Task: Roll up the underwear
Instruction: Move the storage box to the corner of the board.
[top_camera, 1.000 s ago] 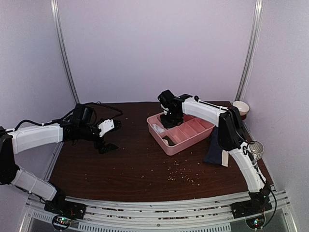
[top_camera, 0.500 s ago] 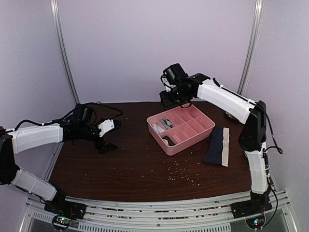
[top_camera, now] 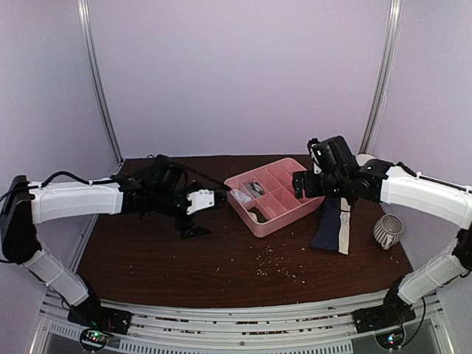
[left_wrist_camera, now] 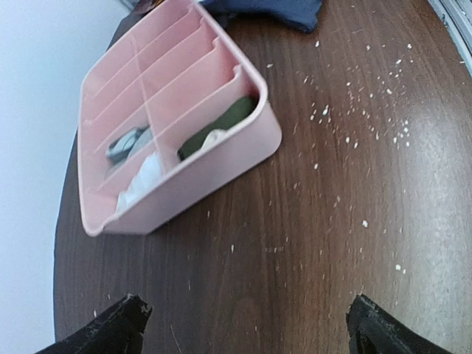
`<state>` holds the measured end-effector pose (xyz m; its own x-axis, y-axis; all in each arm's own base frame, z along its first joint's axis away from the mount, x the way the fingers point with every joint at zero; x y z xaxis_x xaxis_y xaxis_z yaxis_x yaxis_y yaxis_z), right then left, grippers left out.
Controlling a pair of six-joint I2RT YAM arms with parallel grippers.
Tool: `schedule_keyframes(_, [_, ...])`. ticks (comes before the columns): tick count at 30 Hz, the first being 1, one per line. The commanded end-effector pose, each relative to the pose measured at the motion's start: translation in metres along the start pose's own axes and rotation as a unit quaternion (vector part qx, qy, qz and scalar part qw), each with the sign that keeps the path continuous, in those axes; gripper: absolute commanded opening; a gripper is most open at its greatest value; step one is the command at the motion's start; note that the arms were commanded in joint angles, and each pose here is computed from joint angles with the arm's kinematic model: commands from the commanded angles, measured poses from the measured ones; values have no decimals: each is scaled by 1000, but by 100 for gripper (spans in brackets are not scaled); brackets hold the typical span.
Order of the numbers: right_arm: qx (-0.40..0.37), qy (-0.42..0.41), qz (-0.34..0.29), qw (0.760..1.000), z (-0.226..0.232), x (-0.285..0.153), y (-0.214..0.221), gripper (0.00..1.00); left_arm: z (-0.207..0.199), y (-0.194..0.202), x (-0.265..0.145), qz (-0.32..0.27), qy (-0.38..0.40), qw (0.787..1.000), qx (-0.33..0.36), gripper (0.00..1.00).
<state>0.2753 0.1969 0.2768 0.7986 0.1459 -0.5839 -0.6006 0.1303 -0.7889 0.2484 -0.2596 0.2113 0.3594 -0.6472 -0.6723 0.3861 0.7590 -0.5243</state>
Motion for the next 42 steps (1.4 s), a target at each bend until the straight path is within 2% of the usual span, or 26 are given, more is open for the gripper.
schedule_keyframes(1, [64, 51, -79, 994, -30, -14, 6, 100, 5, -43, 29, -1, -8, 999, 51, 98])
schedule_keyframes(5, [102, 121, -139, 977, -68, -25, 22, 100, -2, -80, 68, 6, 15, 997, 77, 98])
schedule_keyframes(10, [140, 158, -184, 960, -101, -34, 30, 100, -7, -111, 119, 29, 33, 996, 76, 98])
schedule_keyframes(17, [132, 210, -157, 956, -112, -8, 43, 100, 7, -110, 166, 80, -13, 994, 76, 98])
schedule_keyframes(19, [124, 219, -144, 957, -110, 0, 47, 100, 12, -103, 174, 109, -50, 989, 88, 98])
schedule_keyframes(26, [112, 220, -127, 961, -108, 11, 52, 100, 75, -70, 192, 174, -174, 967, 70, 98])
schedule_keyframes(35, [100, 231, -123, 960, -109, 14, 55, 100, 147, -43, 214, 234, -258, 935, 72, 98])
schedule_keyframes(38, [82, 221, -96, 967, -105, 24, 59, 100, 153, -46, 203, 225, -263, 936, 60, 98])
schedule_keyframes(42, [55, 211, -38, 975, -96, 47, 71, 100, 140, -67, 174, 186, -220, 956, 56, 98])
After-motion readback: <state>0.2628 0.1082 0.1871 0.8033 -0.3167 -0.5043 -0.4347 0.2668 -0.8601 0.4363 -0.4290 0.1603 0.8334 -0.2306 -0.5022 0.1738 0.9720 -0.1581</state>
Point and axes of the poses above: each gripper's point midway between its finger pads, its own x axis out along the fingers, its own z axis along the line the jaws close on, y = z × x, the point moved 9 cm from there along -x, back along the fingers, and after that the axes turned 12 degrees about x, right-handed, at the moved point
